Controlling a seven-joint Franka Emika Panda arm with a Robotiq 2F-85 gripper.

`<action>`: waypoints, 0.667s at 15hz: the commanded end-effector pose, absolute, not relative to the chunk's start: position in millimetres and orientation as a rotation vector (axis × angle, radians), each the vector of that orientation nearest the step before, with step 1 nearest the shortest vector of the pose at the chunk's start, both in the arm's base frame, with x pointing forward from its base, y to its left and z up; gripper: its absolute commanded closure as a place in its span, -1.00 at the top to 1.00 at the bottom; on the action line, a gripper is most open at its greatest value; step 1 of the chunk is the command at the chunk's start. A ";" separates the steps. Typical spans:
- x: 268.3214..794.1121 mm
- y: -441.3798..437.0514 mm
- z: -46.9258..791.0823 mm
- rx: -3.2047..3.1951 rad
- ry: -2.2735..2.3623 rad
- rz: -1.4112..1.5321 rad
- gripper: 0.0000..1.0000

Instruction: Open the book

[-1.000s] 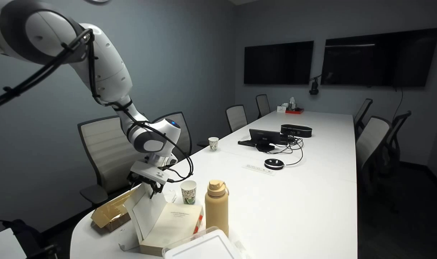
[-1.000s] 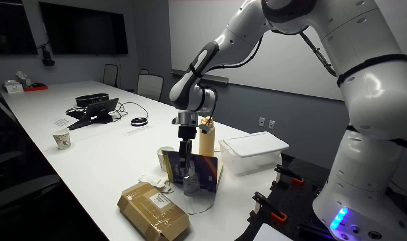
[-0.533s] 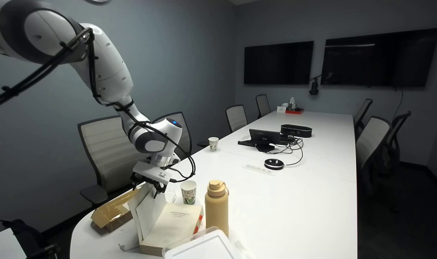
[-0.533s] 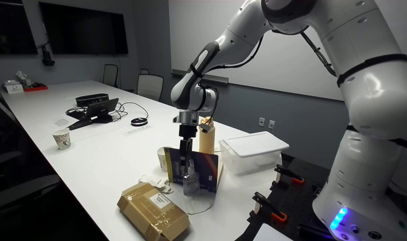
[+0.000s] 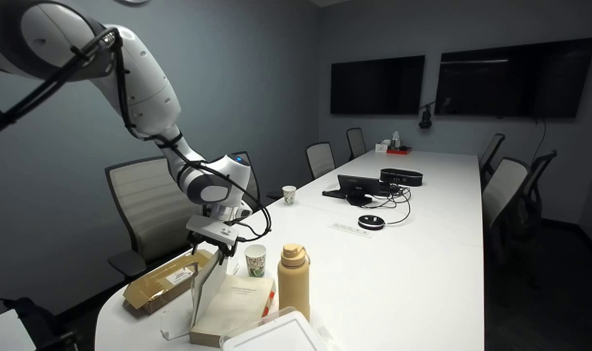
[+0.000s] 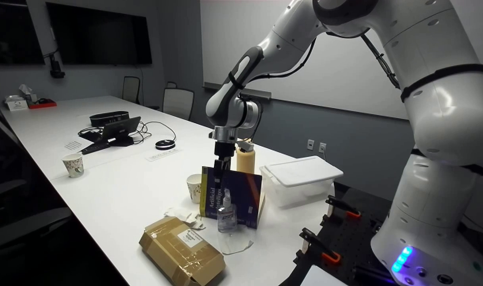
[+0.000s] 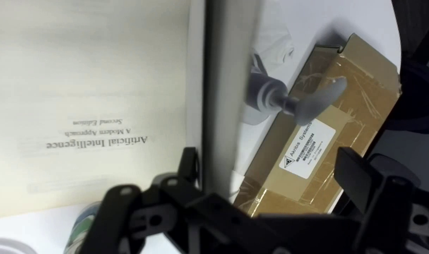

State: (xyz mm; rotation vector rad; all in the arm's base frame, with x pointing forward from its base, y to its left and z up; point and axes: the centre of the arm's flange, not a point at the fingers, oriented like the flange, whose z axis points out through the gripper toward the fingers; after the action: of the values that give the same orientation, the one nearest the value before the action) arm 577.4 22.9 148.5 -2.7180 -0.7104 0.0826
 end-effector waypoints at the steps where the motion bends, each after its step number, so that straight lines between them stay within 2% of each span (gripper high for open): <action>1: 570.6 11.2 167.0 -2.805 -0.644 0.076 1.00; 10: 568.2 -25.5 177.1 -2.955 -0.478 0.060 1.00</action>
State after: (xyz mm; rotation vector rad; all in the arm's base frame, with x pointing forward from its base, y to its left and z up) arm 581.5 -24.6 162.7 -2.8880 -0.5268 0.0829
